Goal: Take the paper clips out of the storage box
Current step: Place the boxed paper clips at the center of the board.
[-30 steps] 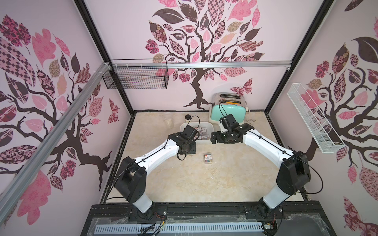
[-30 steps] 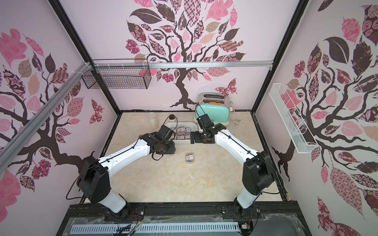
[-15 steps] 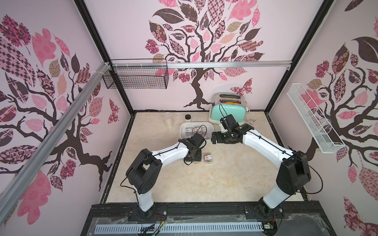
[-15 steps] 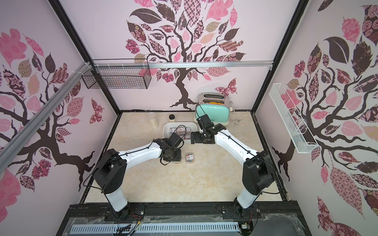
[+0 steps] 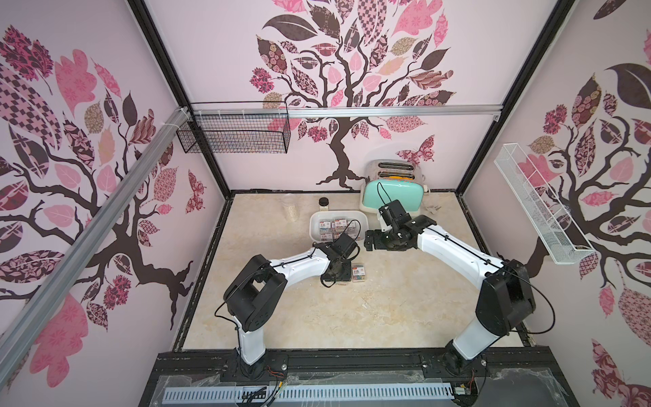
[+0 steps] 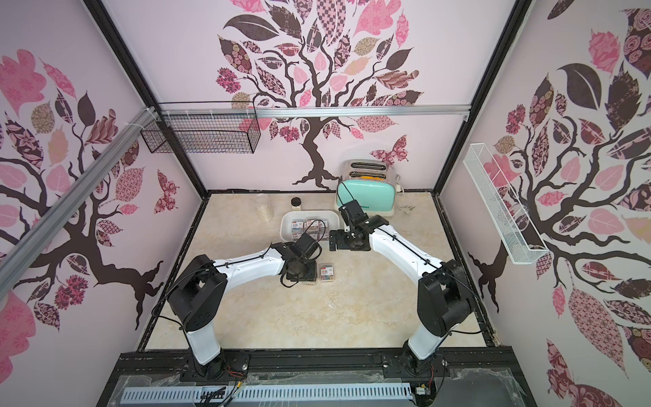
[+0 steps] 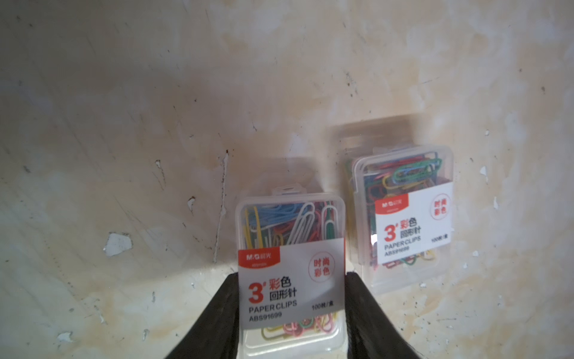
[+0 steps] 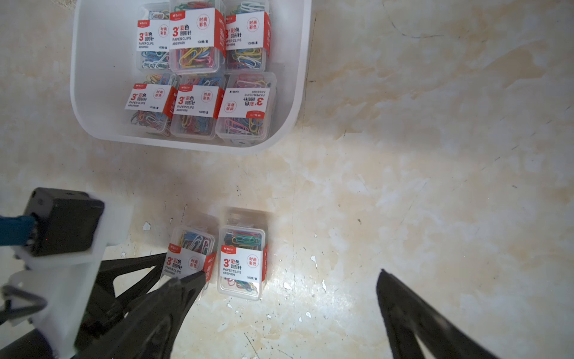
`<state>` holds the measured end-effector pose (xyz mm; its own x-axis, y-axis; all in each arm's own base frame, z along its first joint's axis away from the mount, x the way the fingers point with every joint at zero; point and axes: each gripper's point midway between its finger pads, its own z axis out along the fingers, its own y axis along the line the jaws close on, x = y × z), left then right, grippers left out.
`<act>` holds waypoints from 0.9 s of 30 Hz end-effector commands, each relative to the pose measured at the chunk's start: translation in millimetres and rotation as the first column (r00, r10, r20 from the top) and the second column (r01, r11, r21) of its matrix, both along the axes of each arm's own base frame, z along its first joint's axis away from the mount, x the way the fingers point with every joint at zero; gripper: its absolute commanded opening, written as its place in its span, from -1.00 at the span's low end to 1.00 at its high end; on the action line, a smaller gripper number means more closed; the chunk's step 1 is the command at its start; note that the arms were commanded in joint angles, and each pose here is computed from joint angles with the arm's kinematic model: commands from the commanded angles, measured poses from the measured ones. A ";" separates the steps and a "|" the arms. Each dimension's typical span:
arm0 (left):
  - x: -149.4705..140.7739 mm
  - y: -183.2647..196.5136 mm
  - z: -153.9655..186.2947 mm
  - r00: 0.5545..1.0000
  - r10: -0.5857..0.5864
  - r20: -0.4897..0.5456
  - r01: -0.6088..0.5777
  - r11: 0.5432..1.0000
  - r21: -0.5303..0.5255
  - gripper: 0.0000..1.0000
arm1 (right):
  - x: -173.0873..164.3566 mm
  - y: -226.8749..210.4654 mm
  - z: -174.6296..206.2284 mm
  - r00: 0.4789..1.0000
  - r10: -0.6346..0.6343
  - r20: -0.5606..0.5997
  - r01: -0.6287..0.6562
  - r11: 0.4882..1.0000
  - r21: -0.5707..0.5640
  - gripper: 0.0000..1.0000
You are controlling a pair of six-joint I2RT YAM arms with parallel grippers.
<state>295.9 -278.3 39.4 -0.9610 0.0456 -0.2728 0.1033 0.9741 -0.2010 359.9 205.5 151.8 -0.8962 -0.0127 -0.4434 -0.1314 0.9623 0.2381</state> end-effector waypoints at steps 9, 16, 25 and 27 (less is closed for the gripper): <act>1.7 -7.6 -5.1 1.000 -0.006 -0.011 0.006 1.000 -0.018 0.11 | 6.2 1.5 12.0 1.000 0.000 0.031 0.000 1.000 0.017 0.99; -1.0 -6.1 -6.0 1.000 -0.006 -0.020 0.006 1.000 -0.014 0.29 | 7.4 3.0 12.9 0.999 0.002 0.033 -0.003 1.000 0.022 0.98; 3.9 -1.5 7.1 1.000 0.008 0.017 -0.008 1.000 -0.005 0.38 | 8.2 3.7 14.3 0.999 0.001 0.037 -0.002 1.000 0.027 0.99; 4.3 -1.6 12.9 1.000 0.005 0.029 -0.005 1.000 -0.012 0.40 | 8.7 4.4 14.6 0.999 0.001 0.038 -0.002 1.000 0.030 0.99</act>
